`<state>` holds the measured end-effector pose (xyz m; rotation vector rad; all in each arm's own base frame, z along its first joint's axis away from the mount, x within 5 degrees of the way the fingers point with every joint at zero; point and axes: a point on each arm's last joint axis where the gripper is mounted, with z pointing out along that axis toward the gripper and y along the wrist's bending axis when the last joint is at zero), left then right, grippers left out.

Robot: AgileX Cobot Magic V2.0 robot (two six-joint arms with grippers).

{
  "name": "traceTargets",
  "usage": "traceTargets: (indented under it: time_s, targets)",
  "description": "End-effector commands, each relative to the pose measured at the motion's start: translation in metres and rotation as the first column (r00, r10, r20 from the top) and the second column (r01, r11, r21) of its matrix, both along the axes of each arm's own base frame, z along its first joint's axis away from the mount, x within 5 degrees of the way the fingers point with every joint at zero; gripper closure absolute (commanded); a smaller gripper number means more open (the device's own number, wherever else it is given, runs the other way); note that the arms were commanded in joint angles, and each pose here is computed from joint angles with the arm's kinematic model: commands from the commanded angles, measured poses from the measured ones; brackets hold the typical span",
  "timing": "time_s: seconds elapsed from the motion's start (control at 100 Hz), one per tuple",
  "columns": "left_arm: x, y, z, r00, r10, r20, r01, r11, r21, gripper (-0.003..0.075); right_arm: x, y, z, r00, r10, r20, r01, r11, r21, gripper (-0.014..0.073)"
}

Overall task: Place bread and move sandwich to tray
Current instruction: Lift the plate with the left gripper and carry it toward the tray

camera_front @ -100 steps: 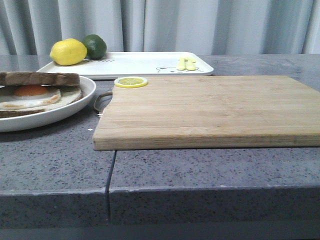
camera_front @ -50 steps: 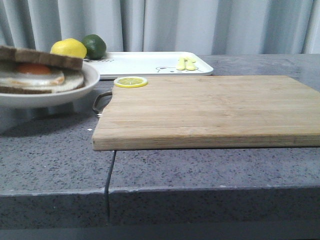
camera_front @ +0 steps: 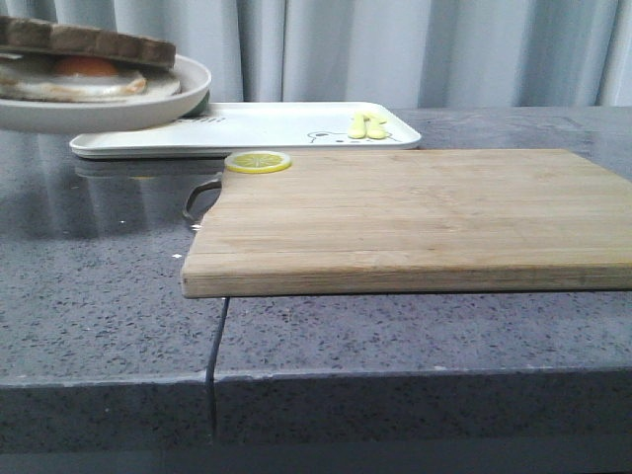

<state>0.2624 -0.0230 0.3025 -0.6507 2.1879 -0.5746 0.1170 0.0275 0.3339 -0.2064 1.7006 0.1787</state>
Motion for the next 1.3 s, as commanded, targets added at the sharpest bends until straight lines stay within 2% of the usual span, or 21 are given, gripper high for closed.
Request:
traceTargets:
  time_s: [0.0,0.17,0.36,0.56,0.77,0.94,1.29]
  targets:
    - [0.018,0.001,0.033,0.99,0.036,0.138,-0.031,0.999,-0.038,0.0739,0.0,-0.002,0.016,0.995,-0.023,0.1,0.021,1.0,0.021,0.0245]
    - [0.055,-0.003,0.043,0.994,-0.027,0.11,0.027,1.0,-0.001,0.0739,0.0,-0.002,0.016,0.995,-0.023,0.1,0.021,1.0,0.021,0.0245]
    - [0.097,-0.008,0.051,0.994,-0.063,0.089,0.063,0.998,-0.007,0.0739,0.0,-0.002,0.016,0.995,-0.023,0.1,0.021,1.0,0.021,0.0245]
    - [0.135,-0.02,0.06,0.978,-0.151,0.142,0.158,0.986,-0.044,0.0739,0.0,-0.002,0.016,0.995,-0.023,0.1,0.021,1.0,0.021,0.0245]
    - [0.173,-0.034,0.049,0.968,-0.197,0.154,0.211,0.975,-0.075,0.0739,0.0,-0.002,0.016,0.994,-0.024,0.102,0.021,1.0,0.021,0.0245]
    - [0.2,-0.041,0.032,0.963,-0.247,0.107,0.257,0.962,-0.094,0.0739,0.0,-0.002,0.016,0.994,-0.024,0.102,0.021,1.0,0.021,0.0245]
    - [0.228,-0.054,0.011,0.95,-0.298,0.093,0.309,0.941,-0.135,0.0739,0.0,-0.002,0.015,0.995,-0.023,0.099,0.021,1.0,0.02,0.0245]
